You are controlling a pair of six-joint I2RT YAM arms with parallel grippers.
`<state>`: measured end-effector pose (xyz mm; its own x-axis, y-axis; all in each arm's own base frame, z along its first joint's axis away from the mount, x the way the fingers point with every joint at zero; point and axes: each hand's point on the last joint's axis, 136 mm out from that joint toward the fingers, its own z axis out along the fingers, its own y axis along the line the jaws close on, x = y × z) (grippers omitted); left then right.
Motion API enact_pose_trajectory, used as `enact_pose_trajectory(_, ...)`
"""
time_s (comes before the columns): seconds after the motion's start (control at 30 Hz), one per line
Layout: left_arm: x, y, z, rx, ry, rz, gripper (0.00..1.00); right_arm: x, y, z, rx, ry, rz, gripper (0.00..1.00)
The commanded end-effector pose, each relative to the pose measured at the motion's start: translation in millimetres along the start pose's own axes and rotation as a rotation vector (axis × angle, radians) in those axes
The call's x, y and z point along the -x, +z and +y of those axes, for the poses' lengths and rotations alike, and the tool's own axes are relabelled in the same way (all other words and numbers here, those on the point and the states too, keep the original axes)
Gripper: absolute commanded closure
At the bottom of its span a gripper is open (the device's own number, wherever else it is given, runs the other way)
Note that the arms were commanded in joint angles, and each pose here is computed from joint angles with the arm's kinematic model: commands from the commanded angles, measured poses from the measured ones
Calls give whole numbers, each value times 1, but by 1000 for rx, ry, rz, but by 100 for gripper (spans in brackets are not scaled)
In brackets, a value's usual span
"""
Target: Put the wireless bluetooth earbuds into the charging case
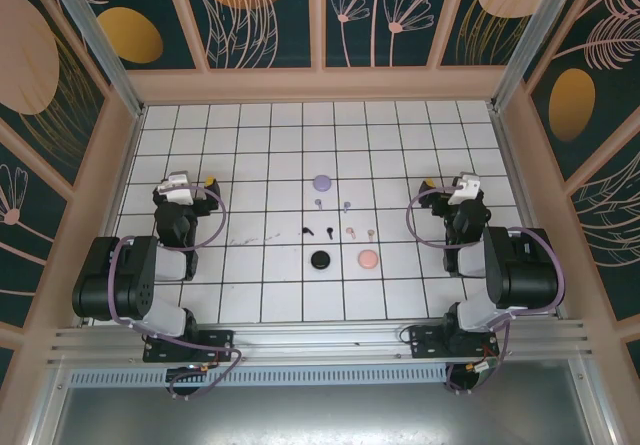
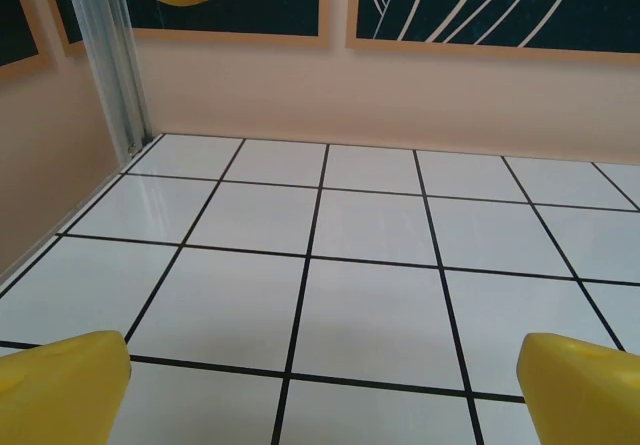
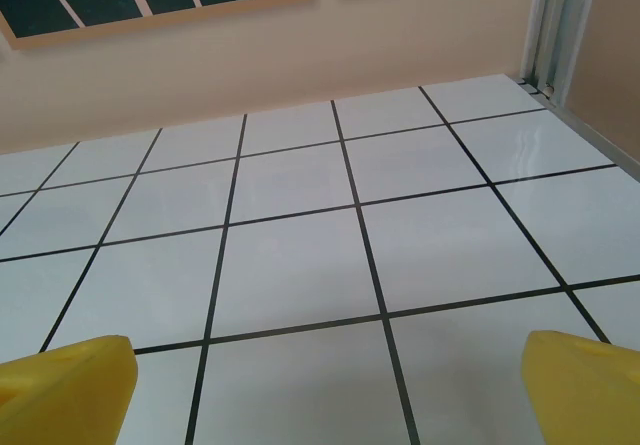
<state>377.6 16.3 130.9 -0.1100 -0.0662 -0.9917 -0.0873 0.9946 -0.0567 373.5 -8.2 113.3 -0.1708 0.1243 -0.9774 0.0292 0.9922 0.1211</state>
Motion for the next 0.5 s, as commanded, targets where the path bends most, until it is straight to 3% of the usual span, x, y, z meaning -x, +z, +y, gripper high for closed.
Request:
enact_pose_trajectory(0.0,3,3,0,8,-13,-8,1,8,4,1,12,-11,-20,1)
enact_pose_trajectory(0.47,4,3,0,8,-16,-8,1,8,4,1,12,-9,-20,1)
